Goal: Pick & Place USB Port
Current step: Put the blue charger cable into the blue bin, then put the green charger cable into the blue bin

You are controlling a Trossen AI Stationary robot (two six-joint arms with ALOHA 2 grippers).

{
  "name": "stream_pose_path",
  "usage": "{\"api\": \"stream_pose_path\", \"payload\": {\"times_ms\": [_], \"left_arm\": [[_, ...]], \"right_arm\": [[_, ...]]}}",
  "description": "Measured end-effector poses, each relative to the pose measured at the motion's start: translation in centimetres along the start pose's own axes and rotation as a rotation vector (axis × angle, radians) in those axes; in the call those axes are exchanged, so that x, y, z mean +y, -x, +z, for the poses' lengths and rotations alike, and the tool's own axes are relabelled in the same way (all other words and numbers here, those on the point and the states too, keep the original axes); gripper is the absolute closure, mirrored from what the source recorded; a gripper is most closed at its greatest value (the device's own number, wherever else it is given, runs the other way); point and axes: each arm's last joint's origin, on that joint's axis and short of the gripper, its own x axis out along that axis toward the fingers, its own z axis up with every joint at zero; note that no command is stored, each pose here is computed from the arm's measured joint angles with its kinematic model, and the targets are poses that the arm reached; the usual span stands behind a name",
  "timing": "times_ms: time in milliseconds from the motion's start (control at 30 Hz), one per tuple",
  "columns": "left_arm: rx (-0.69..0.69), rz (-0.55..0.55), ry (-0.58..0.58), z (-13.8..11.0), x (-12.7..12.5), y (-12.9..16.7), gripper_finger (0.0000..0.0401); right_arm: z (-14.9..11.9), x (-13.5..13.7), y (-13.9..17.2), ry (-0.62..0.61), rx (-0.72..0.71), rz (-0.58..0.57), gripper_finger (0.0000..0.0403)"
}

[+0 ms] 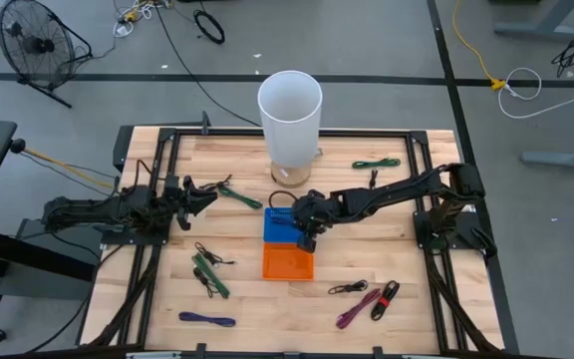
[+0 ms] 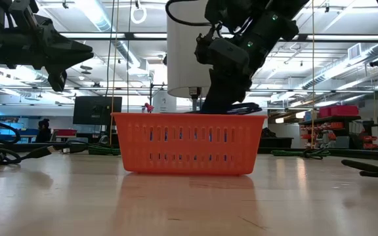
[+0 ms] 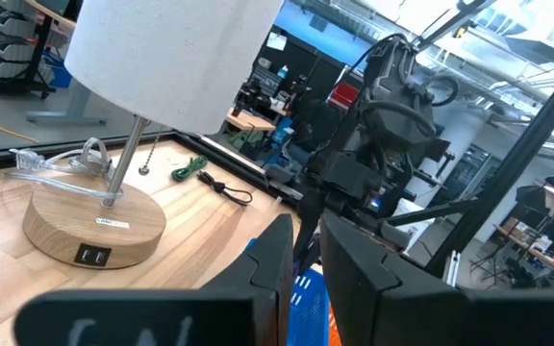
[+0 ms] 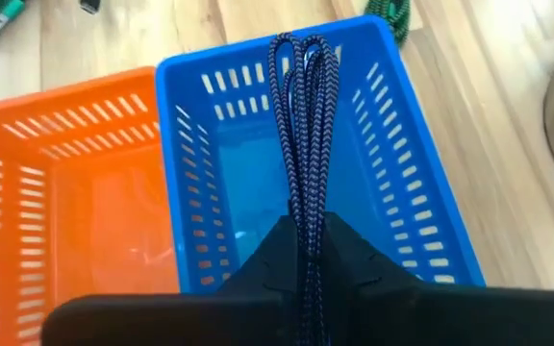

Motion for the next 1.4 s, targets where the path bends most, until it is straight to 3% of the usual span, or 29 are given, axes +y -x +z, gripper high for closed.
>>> {"api": "stream_pose_path", "payload": {"times_ms": [200,467,633,833,1033,1267,1400], "left_arm": [[-0.001,0.000,0.001,0.0,0.0,0.0,0.0341],[0.000,0.000,0.001,0.0,0.0,0.0,0.0341],[0.000,0.000,0.000,0.0,0.0,0.0,0.0341],[0.000,0.000,0.001,0.0,0.0,0.0,0.0341],[0.002,-0.003,0.001,0.0,0.0,0.0,0.0341],[0.002,-0.003,0.001,0.0,0.0,0.0,0.0341],[0.002,-0.003,0.001,0.0,0.0,0.0,0.0341]], "right_arm": [[0.1,0.0,0.0,0.000,-0.007,0.002,0.0383],[0.6,0.0,0.0,-0.005,-0.060,-0.011,0.0271],[0.8,-0.3,0.1,0.002,-0.083,-0.022,0.0234],[0.5,-2.2,1.5,0.026,-0.027,-0.226,0.0234],[-0.6,-4.1,3.5,0.049,0.132,-0.335,0.0247],[-2.4,-7.1,4.7,0.000,0.284,-0.659,0.0250],[-4.5,-9.2,4.3,-0.016,0.352,-0.748,0.0248]]}}
